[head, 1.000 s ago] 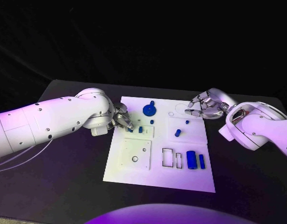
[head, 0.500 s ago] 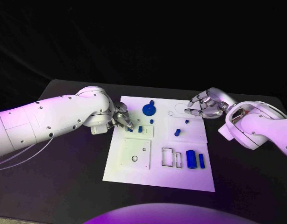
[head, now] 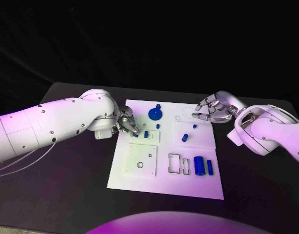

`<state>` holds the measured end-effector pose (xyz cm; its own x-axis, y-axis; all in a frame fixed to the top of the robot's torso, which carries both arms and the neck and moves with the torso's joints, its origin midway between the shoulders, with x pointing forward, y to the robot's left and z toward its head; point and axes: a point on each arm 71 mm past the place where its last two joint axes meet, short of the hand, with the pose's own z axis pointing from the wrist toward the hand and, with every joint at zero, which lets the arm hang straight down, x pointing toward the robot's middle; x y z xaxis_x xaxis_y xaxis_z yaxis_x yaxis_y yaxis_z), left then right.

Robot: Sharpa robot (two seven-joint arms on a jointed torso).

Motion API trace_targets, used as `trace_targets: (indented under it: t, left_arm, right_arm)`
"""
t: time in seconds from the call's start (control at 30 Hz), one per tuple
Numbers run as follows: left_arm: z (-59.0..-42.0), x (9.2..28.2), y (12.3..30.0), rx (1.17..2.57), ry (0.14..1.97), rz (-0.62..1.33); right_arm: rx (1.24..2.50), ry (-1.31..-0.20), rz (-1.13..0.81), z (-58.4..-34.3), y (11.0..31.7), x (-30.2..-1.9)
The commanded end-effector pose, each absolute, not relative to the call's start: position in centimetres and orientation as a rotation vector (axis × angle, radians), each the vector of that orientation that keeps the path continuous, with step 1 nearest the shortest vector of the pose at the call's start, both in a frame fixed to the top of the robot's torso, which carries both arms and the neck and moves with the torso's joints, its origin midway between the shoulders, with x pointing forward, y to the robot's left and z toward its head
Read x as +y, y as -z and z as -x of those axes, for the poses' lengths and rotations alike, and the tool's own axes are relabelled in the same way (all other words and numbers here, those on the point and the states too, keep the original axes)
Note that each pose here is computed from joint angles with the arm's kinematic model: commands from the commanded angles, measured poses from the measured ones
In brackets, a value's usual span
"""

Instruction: Assemble the parts on the task board

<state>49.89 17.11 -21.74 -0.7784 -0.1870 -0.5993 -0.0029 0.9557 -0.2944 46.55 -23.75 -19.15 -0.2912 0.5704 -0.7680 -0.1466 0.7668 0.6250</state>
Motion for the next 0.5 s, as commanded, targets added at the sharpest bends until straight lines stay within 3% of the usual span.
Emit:
trace_targets:
  t: [0.03,0.5]
  left_arm:
    - [-49.64,16.91,22.17,2.47,0.346,0.117]
    - [-49.62,16.64,22.41,2.496,0.318,0.109]
  right_arm:
    - [1.742,-0.731,-0.322,-46.48,19.2,-23.59]
    - [1.742,-0.731,-0.322,-46.46,19.19,-23.6]
